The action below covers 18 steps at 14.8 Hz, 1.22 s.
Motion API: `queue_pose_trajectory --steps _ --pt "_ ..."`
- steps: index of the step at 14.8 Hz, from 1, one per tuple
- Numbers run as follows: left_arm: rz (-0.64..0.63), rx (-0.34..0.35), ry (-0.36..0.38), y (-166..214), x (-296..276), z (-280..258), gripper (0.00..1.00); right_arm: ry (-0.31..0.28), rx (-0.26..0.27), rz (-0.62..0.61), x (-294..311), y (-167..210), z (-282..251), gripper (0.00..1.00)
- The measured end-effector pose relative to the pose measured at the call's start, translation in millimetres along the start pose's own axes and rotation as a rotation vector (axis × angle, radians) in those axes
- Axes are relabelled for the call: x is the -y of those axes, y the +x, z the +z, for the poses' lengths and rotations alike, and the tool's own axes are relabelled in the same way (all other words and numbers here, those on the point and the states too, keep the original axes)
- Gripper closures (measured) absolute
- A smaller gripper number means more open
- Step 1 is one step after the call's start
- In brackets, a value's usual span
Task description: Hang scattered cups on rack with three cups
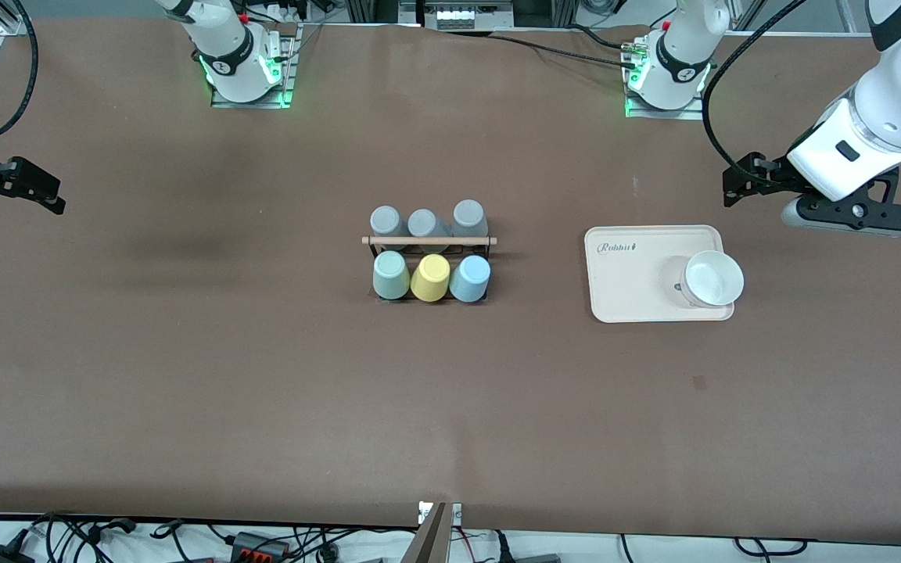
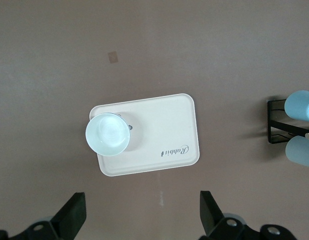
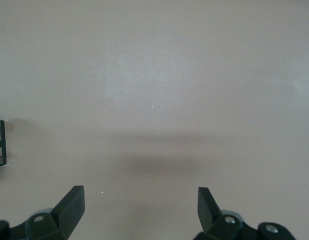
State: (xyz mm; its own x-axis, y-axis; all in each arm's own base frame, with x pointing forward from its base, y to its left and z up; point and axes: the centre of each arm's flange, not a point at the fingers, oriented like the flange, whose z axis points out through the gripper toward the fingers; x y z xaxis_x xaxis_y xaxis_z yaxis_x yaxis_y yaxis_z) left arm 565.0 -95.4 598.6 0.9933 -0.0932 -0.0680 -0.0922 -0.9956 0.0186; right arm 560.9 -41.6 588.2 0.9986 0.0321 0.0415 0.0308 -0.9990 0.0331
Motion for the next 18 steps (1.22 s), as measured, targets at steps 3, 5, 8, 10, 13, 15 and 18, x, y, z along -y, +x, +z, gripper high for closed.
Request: queue_pose_trajectory --steps 3,5,8,10,13,15,18 --pt "0.0 0.0 0.0 0.0 0.1 0.0 0.0 0.015 -0.009 0.002 1.7 0.9 -0.9 0.0" --pt "-0.001 0.0 0.0 0.0 0.3 0.0 0.0 0.024 -0.022 0.003 3.0 3.1 -0.7 0.0" --pt "-0.001 0.0 -0.001 0.0 0.5 0.0 0.0 0.024 -0.035 0.003 3.3 5.7 -0.3 0.0" --pt "-0.002 0.001 -0.001 0.0 1.3 0.0 0.0 0.023 -0.04 0.003 3.2 6.2 -0.7 0.0" --pt "-0.003 0.001 -0.001 0.0 1.6 0.1 0.0 0.023 -0.041 0.003 3.0 6.3 -0.7 0.0" --pt "-0.003 0.001 -0.001 0.0 1.6 0.1 0.0 0.023 -0.041 0.015 0.3 6.1 -0.6 0.0" --pt "-0.003 0.001 -0.001 0.0 1.8 0.1 0.0 0.024 -0.05 0.034 1.4 7.2 -1.4 0.0"
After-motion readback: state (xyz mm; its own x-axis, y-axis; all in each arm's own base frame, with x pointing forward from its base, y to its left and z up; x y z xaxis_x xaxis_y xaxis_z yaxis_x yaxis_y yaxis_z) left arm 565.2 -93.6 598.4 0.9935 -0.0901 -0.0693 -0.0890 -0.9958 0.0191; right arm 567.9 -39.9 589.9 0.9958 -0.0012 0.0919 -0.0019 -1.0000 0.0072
